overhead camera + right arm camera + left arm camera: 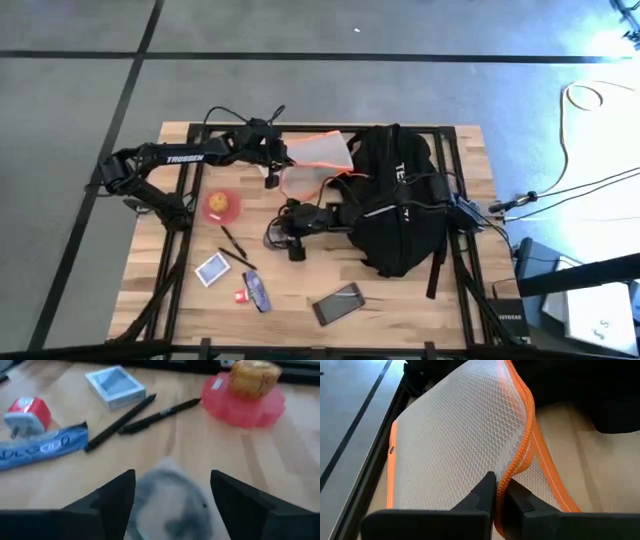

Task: Unpack backpack
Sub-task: Put the black earphones into the transparent white zip bag

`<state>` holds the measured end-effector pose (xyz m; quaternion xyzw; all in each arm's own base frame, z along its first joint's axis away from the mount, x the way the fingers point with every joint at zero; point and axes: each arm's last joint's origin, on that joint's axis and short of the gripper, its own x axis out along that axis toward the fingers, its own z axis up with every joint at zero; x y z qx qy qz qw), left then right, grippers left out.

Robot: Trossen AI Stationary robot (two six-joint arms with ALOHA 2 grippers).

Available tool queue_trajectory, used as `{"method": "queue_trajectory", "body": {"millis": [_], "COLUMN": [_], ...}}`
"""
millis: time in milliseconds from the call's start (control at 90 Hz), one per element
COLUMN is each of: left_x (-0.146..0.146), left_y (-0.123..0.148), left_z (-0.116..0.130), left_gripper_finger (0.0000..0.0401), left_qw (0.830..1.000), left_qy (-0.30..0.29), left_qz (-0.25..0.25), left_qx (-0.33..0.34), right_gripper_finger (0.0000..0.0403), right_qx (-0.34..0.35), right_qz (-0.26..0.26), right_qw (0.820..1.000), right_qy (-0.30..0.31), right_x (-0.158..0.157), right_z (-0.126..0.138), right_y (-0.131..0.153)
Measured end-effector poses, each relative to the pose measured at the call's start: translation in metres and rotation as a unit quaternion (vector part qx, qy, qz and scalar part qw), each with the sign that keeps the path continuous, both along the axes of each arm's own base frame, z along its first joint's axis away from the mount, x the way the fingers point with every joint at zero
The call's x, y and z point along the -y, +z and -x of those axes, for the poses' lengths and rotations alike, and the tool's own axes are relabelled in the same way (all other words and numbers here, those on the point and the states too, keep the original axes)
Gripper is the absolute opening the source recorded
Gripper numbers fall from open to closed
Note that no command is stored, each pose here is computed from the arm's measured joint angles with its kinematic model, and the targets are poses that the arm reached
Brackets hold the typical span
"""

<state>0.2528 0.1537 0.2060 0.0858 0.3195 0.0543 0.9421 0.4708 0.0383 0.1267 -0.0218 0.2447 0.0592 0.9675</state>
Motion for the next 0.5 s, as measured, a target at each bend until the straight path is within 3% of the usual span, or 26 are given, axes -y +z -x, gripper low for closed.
{"method": "queue_trajectory", "body": {"millis": [278,500], "left_x": [0.0,0.0], "left_y": [0.0,0.0], "left_z": [0.0,0.0], "left_gripper_finger": [0.0,0.0], "left_qw": [1.0,1.0], "left_qy": [-0.001,-0.001], "left_qz": [-0.002,-0.002], "left_qx": [0.001,0.001], "right_gripper_finger": [0.0264,0.0264], "right_qx": [-0.04,-0.046], "right_qz": [0.004,0.033], "right_qw": [0.999,0.997], "right_qy": [-0.012,-0.06], "right_x": [0.005,0.012], "right_z": [-0.001,-0.002], "right_y": [-0.042,-0.047]}}
